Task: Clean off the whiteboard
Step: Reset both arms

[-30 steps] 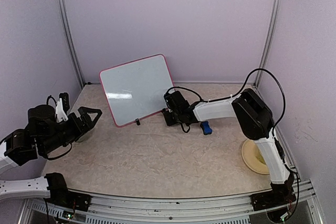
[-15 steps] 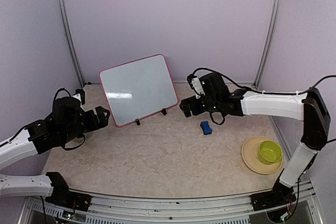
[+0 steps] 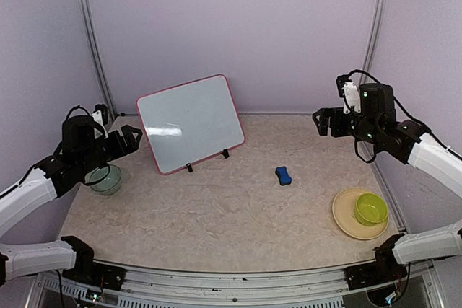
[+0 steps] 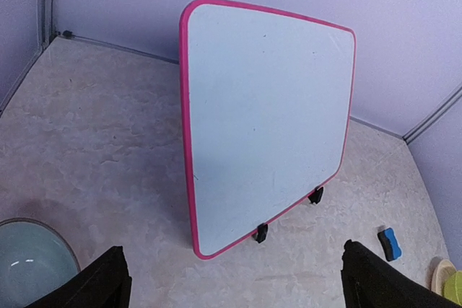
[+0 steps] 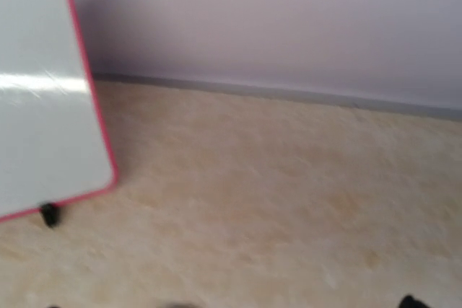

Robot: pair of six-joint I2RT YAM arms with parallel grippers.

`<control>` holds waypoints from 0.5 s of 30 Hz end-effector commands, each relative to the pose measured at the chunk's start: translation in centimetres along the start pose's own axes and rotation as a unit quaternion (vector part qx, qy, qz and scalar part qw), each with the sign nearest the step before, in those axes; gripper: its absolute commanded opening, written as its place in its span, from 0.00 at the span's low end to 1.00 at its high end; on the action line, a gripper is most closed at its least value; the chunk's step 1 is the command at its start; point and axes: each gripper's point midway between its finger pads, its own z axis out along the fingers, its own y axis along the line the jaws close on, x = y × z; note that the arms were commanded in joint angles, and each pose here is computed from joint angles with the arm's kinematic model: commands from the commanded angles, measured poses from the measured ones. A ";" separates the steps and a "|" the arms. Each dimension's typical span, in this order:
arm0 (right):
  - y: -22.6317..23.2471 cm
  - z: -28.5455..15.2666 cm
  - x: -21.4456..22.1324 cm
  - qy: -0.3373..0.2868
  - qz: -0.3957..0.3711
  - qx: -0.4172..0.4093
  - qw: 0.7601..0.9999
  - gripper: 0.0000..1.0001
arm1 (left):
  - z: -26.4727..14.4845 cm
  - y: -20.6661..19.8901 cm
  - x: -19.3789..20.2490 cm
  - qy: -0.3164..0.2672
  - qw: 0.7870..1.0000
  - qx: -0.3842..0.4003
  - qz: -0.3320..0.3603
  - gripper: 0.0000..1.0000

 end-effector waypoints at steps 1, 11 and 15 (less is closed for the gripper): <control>-2.0 -1.5 1.4 0.024 -0.006 0.048 0.999 1.00 | -1.7 -2.6 -5.0 -0.054 0.998 0.036 0.011 0.99; -3.9 -4.8 -0.2 -0.036 -0.007 0.082 0.996 1.00 | -3.0 -3.2 -6.5 -0.064 0.997 0.040 0.016 0.99; -3.7 -5.2 -0.6 -0.046 -0.009 0.076 0.996 1.00 | -3.1 -3.1 -6.7 -0.065 0.997 0.037 0.017 0.99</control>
